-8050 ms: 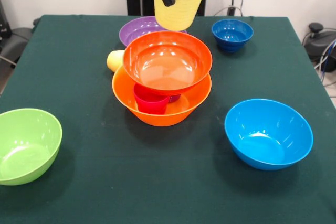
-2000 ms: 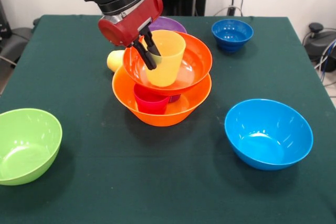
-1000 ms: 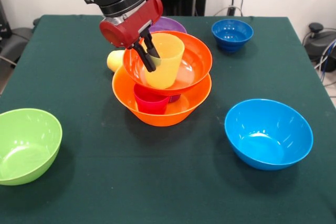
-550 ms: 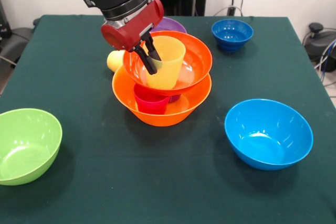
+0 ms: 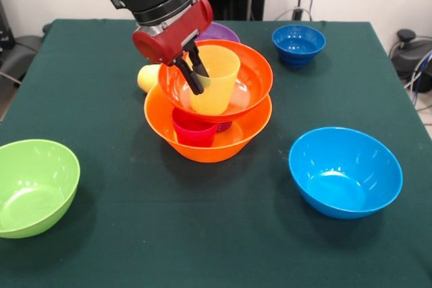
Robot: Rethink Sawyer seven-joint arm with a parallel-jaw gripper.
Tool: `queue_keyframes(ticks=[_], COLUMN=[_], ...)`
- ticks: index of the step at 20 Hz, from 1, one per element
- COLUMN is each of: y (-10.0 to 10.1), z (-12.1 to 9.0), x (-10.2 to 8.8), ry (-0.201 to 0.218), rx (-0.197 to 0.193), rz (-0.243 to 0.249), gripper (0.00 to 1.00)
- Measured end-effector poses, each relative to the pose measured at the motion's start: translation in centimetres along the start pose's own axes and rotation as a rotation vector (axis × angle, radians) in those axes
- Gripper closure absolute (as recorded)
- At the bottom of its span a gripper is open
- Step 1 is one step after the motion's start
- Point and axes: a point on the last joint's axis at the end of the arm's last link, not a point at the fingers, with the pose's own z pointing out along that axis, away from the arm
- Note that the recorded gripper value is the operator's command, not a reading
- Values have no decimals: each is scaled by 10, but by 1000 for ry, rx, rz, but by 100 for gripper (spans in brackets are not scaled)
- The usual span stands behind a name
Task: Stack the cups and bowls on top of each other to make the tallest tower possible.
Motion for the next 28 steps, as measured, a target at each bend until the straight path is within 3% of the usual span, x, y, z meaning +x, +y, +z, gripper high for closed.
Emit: queue_keyframes(ticks=[28], y=[12], z=[6], x=[15], ry=[-2], rx=[-6], rz=[42], gripper=[100])
